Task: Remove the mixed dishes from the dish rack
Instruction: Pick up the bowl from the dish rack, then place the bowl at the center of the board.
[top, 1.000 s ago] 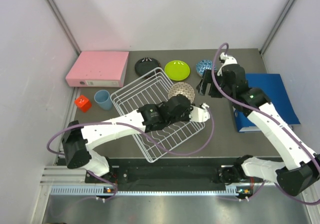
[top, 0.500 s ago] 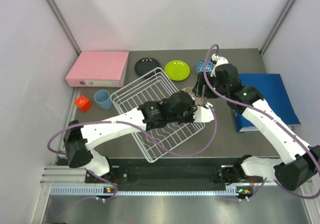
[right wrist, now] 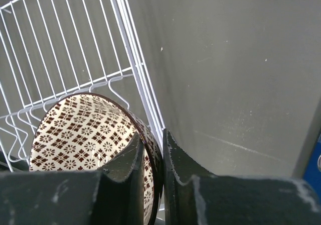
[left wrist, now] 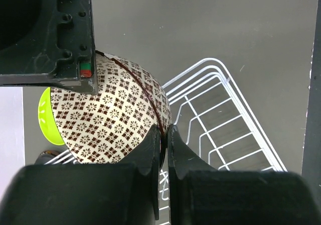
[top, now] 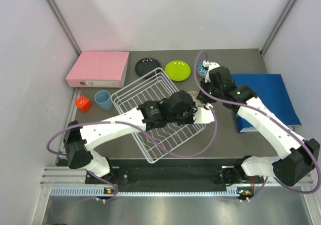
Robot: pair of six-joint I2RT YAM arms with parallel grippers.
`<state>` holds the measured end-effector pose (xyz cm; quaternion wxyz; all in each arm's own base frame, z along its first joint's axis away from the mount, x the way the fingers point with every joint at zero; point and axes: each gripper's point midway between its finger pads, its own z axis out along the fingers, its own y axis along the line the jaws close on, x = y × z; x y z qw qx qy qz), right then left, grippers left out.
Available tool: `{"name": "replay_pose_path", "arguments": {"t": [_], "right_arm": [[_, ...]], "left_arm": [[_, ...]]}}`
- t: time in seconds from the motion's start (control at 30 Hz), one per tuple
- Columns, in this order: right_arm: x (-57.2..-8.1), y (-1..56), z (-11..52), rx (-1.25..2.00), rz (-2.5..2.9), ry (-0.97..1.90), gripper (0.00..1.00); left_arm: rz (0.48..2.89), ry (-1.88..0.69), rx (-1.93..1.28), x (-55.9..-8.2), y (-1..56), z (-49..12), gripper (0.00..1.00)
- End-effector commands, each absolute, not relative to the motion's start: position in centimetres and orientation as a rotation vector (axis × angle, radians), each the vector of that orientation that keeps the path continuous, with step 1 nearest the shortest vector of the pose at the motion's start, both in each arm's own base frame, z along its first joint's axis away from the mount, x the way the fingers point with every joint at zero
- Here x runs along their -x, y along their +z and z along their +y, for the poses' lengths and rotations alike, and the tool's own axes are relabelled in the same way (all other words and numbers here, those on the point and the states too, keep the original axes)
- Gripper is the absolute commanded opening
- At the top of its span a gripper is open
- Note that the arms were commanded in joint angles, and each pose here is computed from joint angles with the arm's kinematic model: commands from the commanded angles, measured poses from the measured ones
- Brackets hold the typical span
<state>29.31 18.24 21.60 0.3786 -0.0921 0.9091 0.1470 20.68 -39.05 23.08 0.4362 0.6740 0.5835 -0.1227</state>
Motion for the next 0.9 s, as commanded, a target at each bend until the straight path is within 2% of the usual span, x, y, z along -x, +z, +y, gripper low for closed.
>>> {"name": "replay_pose_path", "arguments": {"t": [0.0, 0.07, 0.13, 0.2, 0.23, 0.27, 0.4, 0.5, 0.63, 0.73, 0.77, 0.83, 0.87], "right_arm": [[-30.7, 23.3, 18.1, 0.102, 2.257, 0.376, 0.00], [-30.8, 23.7, 18.1, 0.089, 2.243, 0.384, 0.00], [-30.9, 24.4, 18.0, 0.063, 2.223, 0.396, 0.00], [-31.1, 25.2, 18.1, 0.044, 2.194, 0.414, 0.00], [-31.3, 25.8, 18.1, 0.020, 2.177, 0.427, 0.00], [-31.4, 26.2, 18.1, 0.009, 2.164, 0.433, 0.00], [-32.7, 28.2, 17.8, -0.075, 2.109, 0.461, 0.00], [-34.8, 29.7, 16.6, -0.183, 2.053, 0.460, 0.00], [-39.5, 31.4, 14.1, -0.384, 1.947, 0.496, 0.00], [-43.3, 31.6, 13.3, -0.479, 1.908, 0.608, 0.00], [-45.0, 30.3, 13.3, -0.494, 1.930, 0.593, 0.00], [-47.4, 31.5, 12.4, -0.500, 1.866, 0.547, 0.00], [-49.0, 29.7, 11.9, -0.529, 1.883, 0.498, 0.00]], "left_arm": [[1.376, -0.326, -1.510, -21.6, 27.9, -40.2, 0.00], [1.388, -0.309, -1.466, -22.0, 28.2, -39.9, 0.00], [1.423, -0.245, -1.350, -23.6, 29.1, -39.3, 0.08], [1.446, -0.210, -1.286, -24.5, 29.6, -38.9, 0.47], [1.472, -0.185, -1.233, -25.1, 29.8, -38.4, 0.91], [1.479, -0.181, -1.213, -25.3, 30.0, -38.3, 0.99], [1.532, -0.196, -1.112, -26.5, 30.7, -37.0, 0.99], [1.620, -0.207, -0.896, -29.0, 31.5, -34.8, 0.99], [1.792, -0.288, -0.402, -33.6, 31.6, -29.0, 0.99], [1.849, -0.356, -0.230, -34.1, 30.2, -26.1, 0.99], [1.846, -0.377, -0.205, -34.0, 30.1, -25.8, 0.99], [1.857, -0.400, -0.171, -33.3, 29.3, -24.9, 0.99], [1.869, -0.398, -0.171, -33.0, 28.3, -24.6, 0.99]]}}
